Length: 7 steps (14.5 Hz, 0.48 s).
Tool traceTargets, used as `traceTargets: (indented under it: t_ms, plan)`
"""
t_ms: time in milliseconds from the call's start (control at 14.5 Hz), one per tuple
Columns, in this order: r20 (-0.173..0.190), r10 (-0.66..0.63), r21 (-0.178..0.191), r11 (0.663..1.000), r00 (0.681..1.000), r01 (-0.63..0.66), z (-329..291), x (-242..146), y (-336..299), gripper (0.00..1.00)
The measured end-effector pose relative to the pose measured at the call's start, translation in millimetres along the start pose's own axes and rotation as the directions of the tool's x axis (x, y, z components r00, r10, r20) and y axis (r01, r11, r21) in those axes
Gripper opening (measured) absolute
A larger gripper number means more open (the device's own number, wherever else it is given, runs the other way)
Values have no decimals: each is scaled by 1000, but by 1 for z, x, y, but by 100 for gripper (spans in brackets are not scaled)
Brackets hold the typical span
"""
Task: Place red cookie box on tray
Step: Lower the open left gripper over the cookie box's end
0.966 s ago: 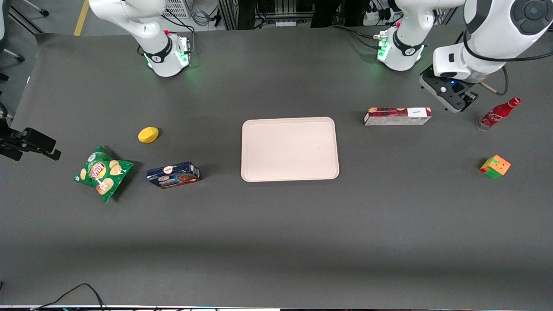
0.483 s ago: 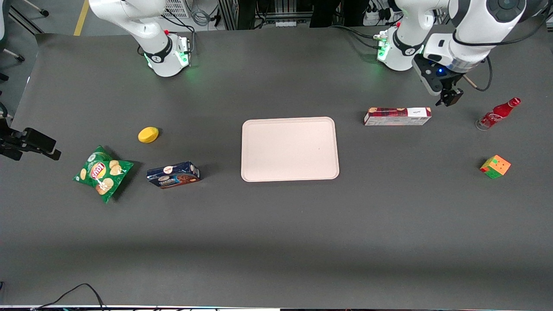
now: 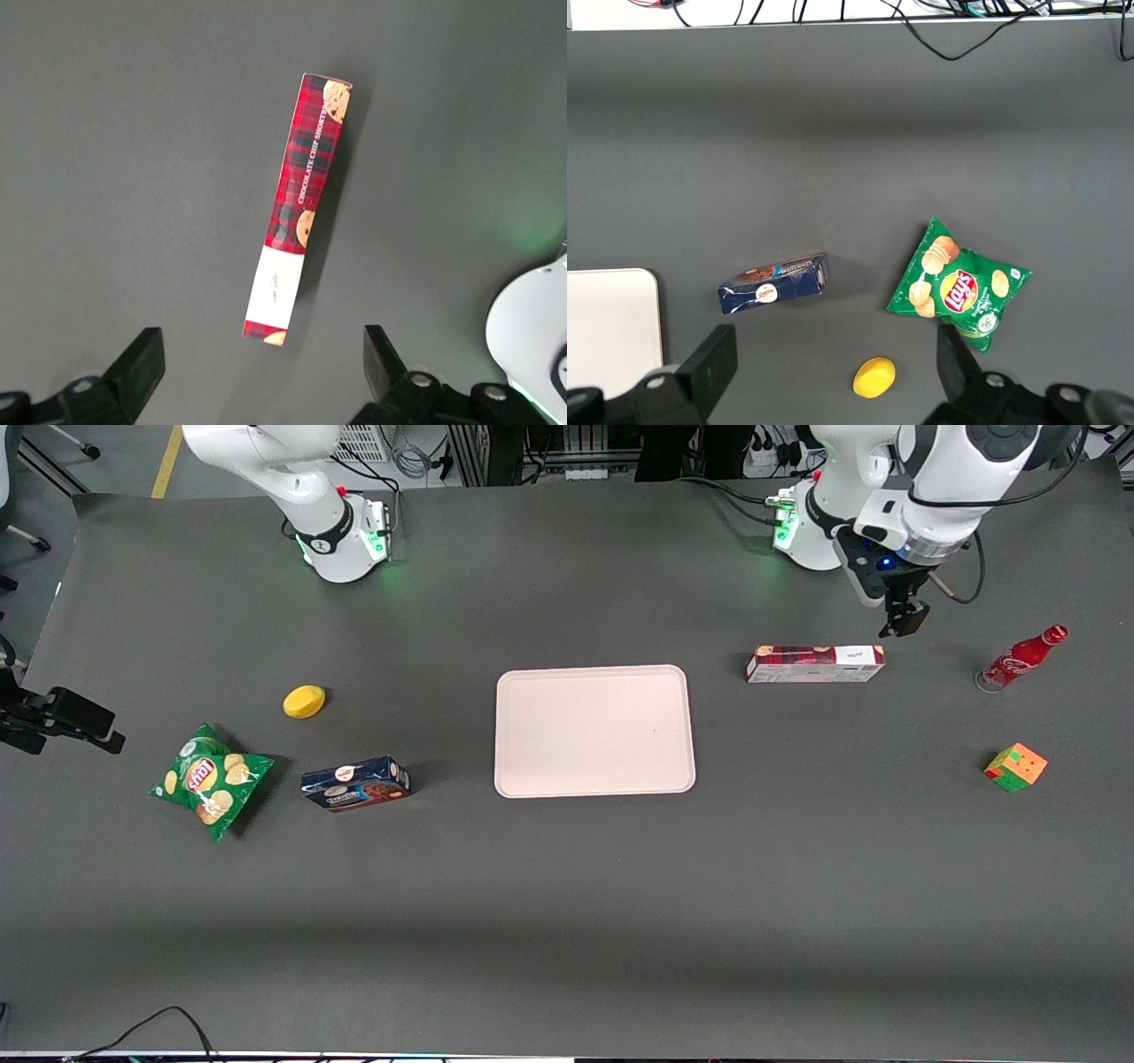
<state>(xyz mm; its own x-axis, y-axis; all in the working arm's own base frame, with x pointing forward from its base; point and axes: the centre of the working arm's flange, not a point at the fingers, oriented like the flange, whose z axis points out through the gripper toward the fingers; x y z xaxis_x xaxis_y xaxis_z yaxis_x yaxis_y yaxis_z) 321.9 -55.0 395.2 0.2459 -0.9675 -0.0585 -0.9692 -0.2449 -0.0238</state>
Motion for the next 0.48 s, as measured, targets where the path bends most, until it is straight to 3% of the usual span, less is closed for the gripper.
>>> traceTargets:
  t_ms: [276,483]
  plan:
    - [-17,52,66,997,999,-50,14,15,6,100]
    - [-20,80,96,992,997,-78,30,26,3,100]
